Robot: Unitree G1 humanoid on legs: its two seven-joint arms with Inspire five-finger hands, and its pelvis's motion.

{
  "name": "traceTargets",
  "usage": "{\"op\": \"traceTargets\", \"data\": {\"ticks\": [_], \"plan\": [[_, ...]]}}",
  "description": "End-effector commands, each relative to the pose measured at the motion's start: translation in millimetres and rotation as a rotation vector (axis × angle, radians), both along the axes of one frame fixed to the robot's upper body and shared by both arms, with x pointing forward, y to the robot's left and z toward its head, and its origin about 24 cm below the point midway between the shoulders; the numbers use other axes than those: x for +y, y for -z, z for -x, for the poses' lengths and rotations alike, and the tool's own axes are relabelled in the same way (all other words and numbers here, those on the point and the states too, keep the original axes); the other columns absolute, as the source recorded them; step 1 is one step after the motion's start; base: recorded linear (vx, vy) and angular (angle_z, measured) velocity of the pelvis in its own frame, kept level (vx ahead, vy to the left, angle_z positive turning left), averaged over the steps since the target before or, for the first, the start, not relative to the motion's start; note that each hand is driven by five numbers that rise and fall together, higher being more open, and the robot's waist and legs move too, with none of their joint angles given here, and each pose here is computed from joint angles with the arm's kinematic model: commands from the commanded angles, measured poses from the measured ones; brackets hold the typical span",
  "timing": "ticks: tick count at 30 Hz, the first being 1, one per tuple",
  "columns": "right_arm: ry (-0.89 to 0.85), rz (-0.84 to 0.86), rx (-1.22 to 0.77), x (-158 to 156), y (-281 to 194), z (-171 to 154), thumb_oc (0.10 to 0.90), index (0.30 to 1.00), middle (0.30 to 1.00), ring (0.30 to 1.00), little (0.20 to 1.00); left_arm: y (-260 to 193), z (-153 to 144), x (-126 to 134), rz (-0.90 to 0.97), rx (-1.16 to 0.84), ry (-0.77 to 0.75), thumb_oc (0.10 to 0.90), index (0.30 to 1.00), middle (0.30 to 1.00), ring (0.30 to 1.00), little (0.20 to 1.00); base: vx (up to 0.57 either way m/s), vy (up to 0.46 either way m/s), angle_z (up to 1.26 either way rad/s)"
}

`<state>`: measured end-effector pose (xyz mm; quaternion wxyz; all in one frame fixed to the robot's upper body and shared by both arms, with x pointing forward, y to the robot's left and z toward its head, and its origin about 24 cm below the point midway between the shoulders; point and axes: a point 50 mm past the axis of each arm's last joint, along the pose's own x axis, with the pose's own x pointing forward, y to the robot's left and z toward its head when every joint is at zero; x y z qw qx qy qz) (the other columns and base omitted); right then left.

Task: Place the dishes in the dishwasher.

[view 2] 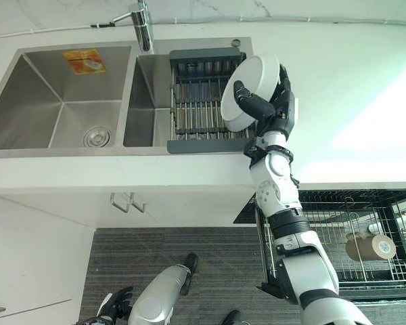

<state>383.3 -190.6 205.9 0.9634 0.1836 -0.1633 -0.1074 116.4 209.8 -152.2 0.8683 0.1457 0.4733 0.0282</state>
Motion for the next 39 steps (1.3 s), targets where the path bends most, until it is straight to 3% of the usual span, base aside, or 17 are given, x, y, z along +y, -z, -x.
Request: {"op": "traceTargets", "data": {"ticks": [1,10,17,20,25,32,39], "plan": [[0.014,0.115,-0.115,-2,-43,0,0.4,0.3,0.3,0.3,0.3,-3,8,15,-0.053,-0.003,0.053,0.8,0.9,0.9,0.9,0.9,-0.02,-0.007,0.05],[0.087,0.228,-0.105,-9,-46,-1,0.4,0.3,0.3,0.3,0.3,-4,7,16,-0.05,-0.011,0.047,0.8,0.9,0.9,0.9,0.9,-0.02,-0.009,0.05],[0.17,0.195,-0.205,-10,-56,5,0.4,0.3,0.3,0.3,0.3,-3,10,15,-0.054,-0.008,0.05,0.8,0.9,0.9,0.9,0.9,-0.03,-0.017,0.01],[0.247,0.037,-0.542,-1,-82,31,0.4,0.3,0.3,0.3,0.3,0,15,11,-0.052,0.008,0.056,0.8,0.9,0.9,0.9,0.9,-0.05,-0.035,-0.01],[0.209,-0.124,-0.807,26,-105,68,0.4,0.3,0.3,0.3,0.3,4,24,8,-0.06,0.044,0.069,0.8,0.9,0.9,0.9,0.9,-0.05,-0.052,-0.04],[0.104,-0.22,-0.953,47,-112,107,0.4,0.3,0.3,0.3,0.3,6,24,9,-0.111,0.08,0.087,0.8,0.9,0.9,0.9,0.9,-0.07,-0.132,-0.22],[0.112,-0.151,-0.89,15,-78,134,0.4,0.3,0.3,0.3,0.3,7,14,6,-0.115,0.105,0.086,0.8,0.9,0.9,0.9,0.9,-0.06,-0.091,-0.69]]}}
